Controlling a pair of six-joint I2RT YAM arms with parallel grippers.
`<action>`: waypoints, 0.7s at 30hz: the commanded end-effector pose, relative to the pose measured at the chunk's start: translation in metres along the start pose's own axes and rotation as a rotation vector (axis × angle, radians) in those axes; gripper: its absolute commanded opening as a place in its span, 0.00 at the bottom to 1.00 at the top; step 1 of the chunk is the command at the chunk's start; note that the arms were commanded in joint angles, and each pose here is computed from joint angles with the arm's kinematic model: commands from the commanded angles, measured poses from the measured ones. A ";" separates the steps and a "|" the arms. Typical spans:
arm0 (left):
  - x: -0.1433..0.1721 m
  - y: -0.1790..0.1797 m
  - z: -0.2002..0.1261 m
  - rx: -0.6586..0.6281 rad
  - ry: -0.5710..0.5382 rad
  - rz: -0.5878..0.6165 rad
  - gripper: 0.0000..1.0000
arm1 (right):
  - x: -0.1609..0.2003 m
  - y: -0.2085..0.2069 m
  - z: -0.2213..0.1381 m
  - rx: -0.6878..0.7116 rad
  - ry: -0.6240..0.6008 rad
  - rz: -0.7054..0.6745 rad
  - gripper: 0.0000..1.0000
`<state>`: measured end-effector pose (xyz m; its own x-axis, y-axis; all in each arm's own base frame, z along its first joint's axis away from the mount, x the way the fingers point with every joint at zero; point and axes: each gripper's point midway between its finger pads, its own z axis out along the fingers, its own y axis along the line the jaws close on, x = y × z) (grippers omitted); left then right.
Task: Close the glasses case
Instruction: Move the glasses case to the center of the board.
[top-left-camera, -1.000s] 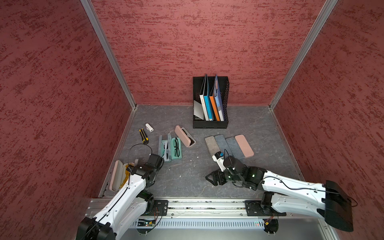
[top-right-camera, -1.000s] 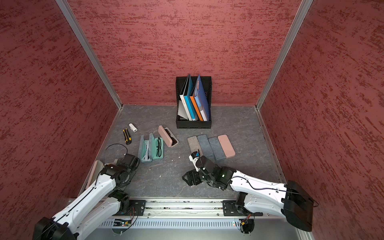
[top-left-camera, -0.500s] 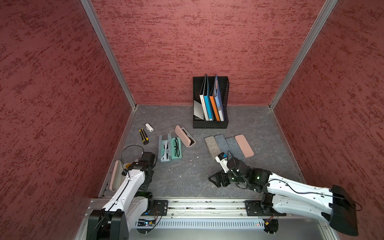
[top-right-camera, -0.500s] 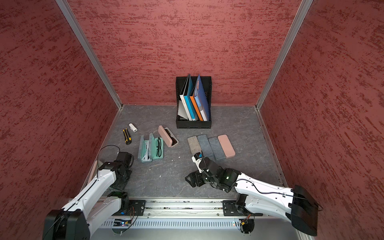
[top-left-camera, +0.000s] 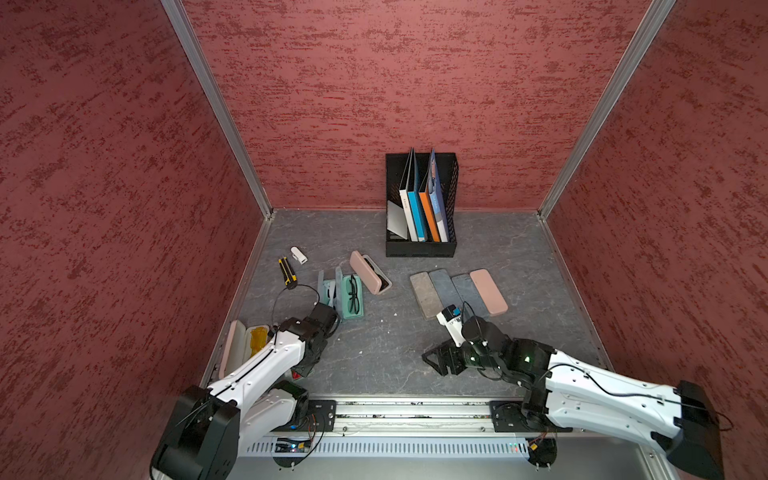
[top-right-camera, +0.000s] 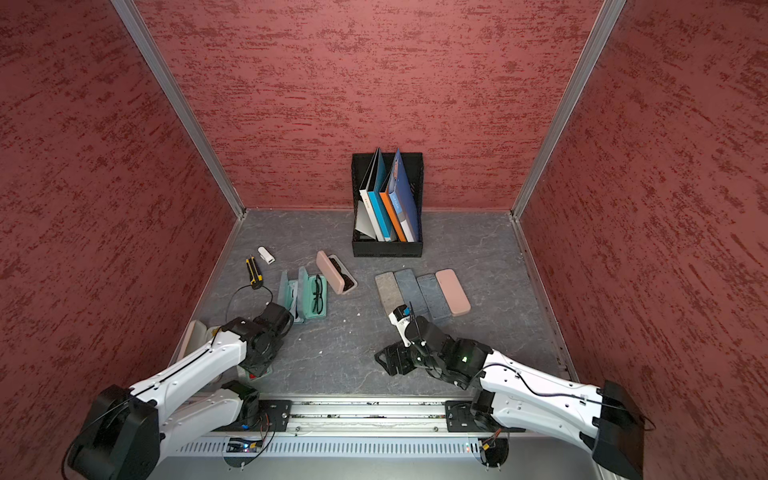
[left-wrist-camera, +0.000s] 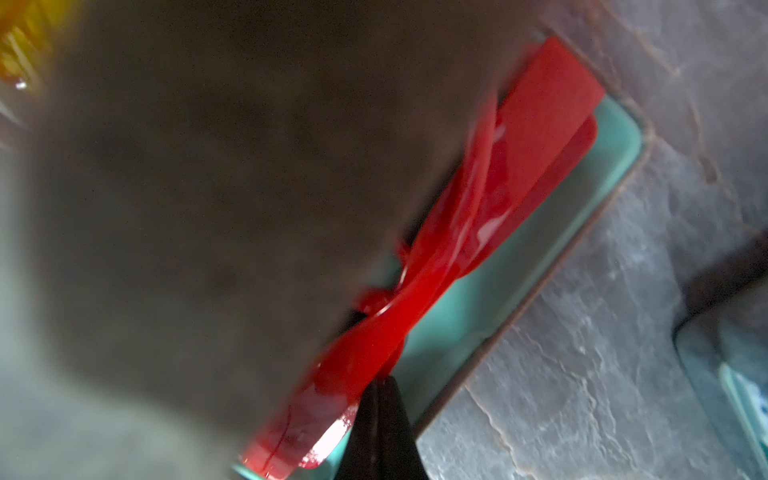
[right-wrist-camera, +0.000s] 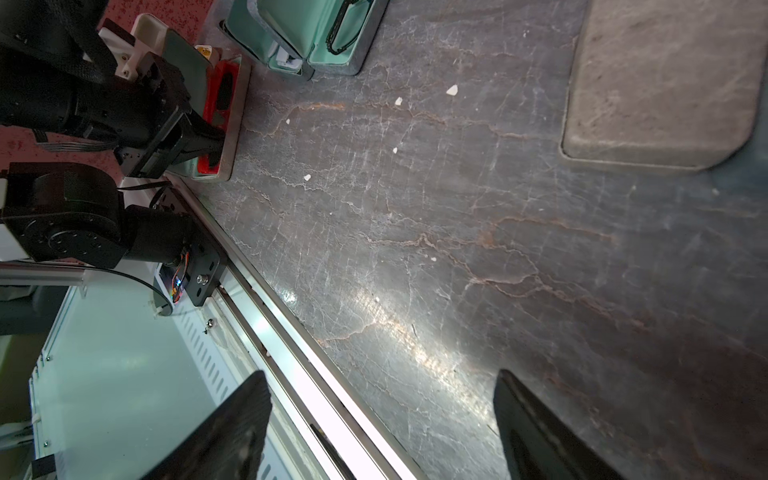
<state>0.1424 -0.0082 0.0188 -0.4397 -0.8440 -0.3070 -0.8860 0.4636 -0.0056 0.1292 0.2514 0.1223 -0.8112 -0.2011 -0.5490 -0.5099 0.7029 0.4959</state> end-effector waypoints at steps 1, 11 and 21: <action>0.019 -0.008 0.000 0.025 0.026 -0.029 0.00 | 0.005 -0.007 -0.001 0.026 -0.004 -0.019 0.84; 0.071 -0.029 -0.014 0.069 0.000 0.088 0.01 | 0.007 -0.011 -0.001 0.035 -0.002 -0.020 0.84; 0.136 -0.063 -0.034 0.132 -0.027 0.206 0.01 | 0.013 -0.020 -0.006 0.066 -0.009 -0.013 0.84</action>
<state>0.1331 -0.1269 0.0164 -0.6228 -0.6686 -0.4063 -0.7353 0.6777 0.0119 0.1263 0.2385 0.1138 -0.8098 -0.2005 -0.5514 -0.5030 0.7212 0.4764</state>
